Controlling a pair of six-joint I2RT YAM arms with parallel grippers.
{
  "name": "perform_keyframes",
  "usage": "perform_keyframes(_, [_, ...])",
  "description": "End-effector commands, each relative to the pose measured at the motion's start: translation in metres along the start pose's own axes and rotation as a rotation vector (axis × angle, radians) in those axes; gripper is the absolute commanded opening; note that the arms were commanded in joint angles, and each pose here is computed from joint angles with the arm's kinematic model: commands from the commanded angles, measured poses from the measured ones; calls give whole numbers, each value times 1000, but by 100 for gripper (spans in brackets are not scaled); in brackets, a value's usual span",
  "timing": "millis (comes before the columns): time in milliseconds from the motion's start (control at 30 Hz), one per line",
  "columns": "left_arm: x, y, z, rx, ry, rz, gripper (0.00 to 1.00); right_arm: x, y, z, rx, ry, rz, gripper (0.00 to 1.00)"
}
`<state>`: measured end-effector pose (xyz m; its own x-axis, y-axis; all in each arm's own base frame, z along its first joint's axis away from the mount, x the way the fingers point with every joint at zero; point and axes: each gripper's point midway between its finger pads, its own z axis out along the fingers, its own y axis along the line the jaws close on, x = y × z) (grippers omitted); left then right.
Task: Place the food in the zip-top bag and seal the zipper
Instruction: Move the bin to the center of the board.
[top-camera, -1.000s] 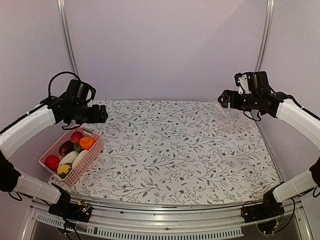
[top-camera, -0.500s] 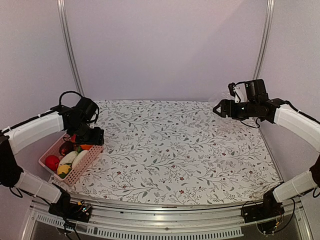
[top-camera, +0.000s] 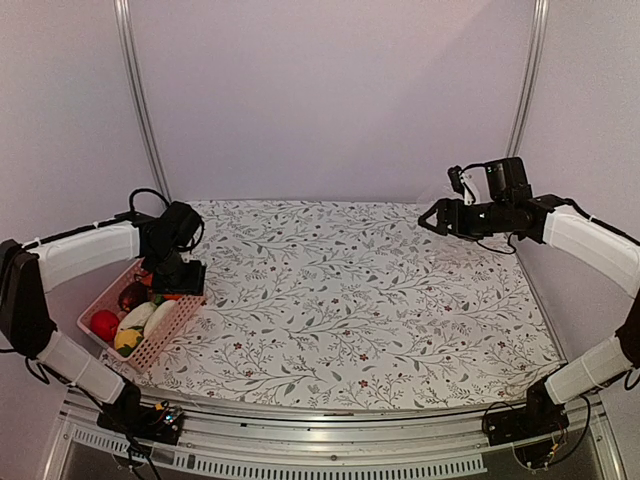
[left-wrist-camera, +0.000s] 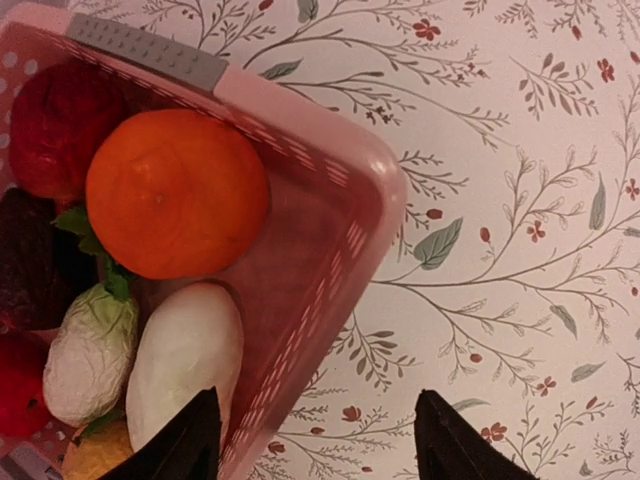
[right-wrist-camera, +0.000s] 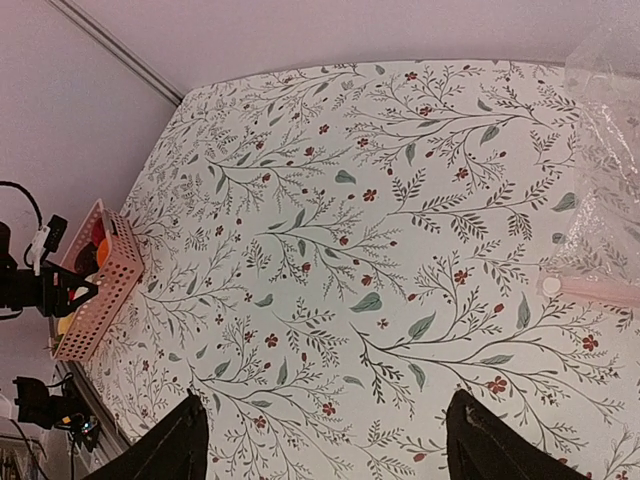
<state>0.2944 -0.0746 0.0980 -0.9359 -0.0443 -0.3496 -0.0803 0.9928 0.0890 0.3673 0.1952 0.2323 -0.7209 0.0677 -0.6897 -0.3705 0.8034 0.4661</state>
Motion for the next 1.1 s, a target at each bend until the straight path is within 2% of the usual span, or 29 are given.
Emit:
perform_keyframes(0, [4, 14, 16, -53, 59, -49, 62, -8, 6, 2, -35, -7, -2, 80])
perform_keyframes(133, [0, 10, 23, -44, 70, -41, 37, -5, 5, 5, -36, 3, 10, 79])
perform_keyframes(300, [-11, -2, 30, -7, 68, -29, 20, 2, 2, 7, -37, 12, 25, 77])
perform_keyframes(333, [-13, -7, 32, 5, 71, -25, 13, 2, 2, 7, -36, 12, 26, 77])
perform_keyframes(500, [-38, -41, 34, 84, 60, -5, 0, 3, 0, 7, -30, 9, 29, 77])
perform_keyframes(633, [-62, -88, 33, 166, 36, 21, 0, 2, -1, 7, -21, 4, 25, 77])
perform_keyframes(767, [-86, -154, 38, 250, 27, 48, 0, 1, -3, 9, -12, 2, 22, 76])
perform_keyframes(1000, [-163, -265, 40, 428, -57, -54, 0, -2, -7, 17, 3, 20, 29, 75])
perform_keyframes(1067, [-176, -285, 47, 473, -51, -87, 6, -3, -9, 20, 10, 31, 34, 74])
